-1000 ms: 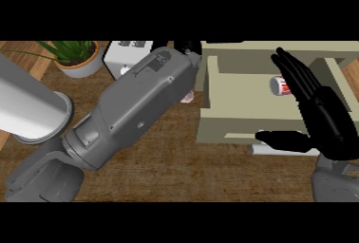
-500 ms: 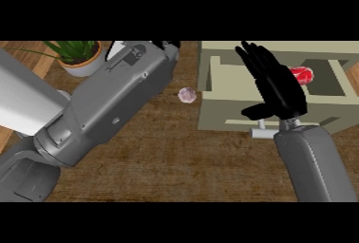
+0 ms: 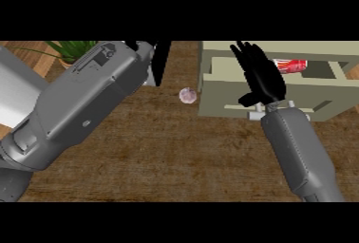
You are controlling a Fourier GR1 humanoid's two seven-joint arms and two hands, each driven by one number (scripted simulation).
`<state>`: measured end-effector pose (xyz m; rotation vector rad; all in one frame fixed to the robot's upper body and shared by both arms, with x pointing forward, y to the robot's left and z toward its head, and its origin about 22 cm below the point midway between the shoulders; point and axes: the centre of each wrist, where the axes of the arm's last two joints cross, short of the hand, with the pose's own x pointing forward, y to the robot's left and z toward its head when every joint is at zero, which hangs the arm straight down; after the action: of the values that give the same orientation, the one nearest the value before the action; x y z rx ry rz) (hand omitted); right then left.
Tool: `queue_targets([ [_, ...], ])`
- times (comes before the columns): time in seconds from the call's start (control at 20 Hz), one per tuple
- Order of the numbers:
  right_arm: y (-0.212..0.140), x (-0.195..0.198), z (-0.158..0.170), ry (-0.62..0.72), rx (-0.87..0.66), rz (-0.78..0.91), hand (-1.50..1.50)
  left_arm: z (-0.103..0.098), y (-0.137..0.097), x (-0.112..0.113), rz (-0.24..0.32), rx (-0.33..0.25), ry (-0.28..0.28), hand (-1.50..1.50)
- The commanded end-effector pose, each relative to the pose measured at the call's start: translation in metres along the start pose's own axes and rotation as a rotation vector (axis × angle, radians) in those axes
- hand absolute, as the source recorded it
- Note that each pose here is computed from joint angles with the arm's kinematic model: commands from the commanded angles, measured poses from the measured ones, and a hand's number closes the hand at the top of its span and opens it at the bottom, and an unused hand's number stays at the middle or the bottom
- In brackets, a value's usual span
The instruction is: Pick up the can, place it into the drawer and close the drawer
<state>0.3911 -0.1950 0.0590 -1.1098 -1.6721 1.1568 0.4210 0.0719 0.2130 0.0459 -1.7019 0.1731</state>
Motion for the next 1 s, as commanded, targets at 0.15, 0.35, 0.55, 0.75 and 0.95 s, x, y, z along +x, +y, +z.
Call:
queue_targets([
  [0.15,0.043,-0.005,0.001,0.038,-0.026,0.05,-1.5,0.0,0.014,0.018,-0.002,0.014,-0.016,-1.5],
  [0.35,0.038,-0.007,-0.015,0.05,-0.078,0.069,-1.5,-0.003,0.032,0.017,-0.005,0.008,-0.019,-1.5],
  [0.55,0.025,-0.031,-0.023,0.085,-0.111,0.057,-1.5,0.007,0.029,0.007,0.012,0.005,-0.018,-1.5],
  [0.75,0.026,-0.024,-0.034,0.076,-0.134,0.101,-1.5,0.008,0.033,0.022,-0.002,0.007,-0.031,-1.5],
  [0.95,0.001,-0.015,-0.06,0.086,-0.197,0.092,-1.5,0.011,0.031,0.014,-0.011,-0.005,-0.024,-1.5],
])
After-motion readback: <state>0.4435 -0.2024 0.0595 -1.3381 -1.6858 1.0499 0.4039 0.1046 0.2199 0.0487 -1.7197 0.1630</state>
